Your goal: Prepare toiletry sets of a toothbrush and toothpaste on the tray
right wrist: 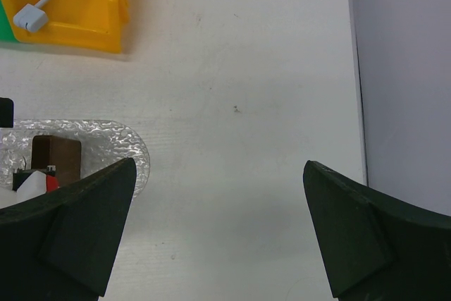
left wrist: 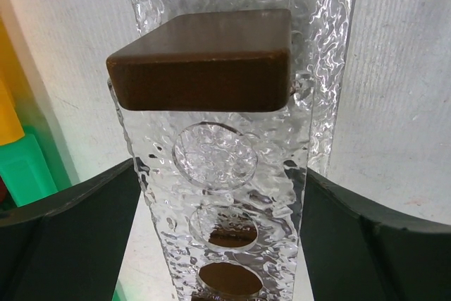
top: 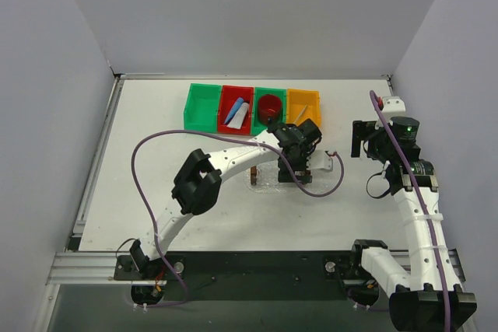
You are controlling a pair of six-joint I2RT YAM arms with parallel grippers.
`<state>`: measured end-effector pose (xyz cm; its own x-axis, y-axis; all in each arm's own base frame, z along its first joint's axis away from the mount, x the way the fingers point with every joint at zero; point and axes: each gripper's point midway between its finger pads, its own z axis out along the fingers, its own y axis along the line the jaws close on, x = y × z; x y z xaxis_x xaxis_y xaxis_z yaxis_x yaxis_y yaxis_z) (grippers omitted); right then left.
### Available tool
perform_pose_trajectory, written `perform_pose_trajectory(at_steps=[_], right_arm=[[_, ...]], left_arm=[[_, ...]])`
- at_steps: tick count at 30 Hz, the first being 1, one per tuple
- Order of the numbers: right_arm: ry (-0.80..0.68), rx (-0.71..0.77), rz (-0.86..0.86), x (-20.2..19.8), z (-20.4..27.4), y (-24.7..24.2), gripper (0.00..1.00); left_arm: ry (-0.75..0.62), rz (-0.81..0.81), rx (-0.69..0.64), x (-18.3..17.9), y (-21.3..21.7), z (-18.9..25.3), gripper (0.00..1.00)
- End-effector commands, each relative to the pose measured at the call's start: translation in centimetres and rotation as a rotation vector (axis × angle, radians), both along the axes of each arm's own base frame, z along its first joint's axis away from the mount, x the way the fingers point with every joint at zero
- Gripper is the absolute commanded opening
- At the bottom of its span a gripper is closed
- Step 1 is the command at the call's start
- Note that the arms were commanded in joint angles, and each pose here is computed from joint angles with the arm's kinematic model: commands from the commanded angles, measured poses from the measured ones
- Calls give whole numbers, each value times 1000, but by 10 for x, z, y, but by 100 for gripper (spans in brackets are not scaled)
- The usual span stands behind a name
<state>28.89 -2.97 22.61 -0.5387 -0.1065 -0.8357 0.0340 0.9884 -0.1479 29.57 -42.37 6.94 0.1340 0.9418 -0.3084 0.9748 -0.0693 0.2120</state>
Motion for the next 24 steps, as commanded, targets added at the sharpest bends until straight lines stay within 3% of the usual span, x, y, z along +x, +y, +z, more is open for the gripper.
perform_pose_trajectory(at_steps=[1, 17, 24], right_arm=[[-8, 14, -3, 2, 5, 1, 100], [-3, 12, 2, 3, 3, 1, 100], [7, 14, 2, 4, 1, 1, 100]], left_arm=[[-90, -4, -153, 9, -17, 55, 95], [-42, 10, -181, -5, -10, 68, 95], [-22, 60, -287, -17, 2, 98, 96]])
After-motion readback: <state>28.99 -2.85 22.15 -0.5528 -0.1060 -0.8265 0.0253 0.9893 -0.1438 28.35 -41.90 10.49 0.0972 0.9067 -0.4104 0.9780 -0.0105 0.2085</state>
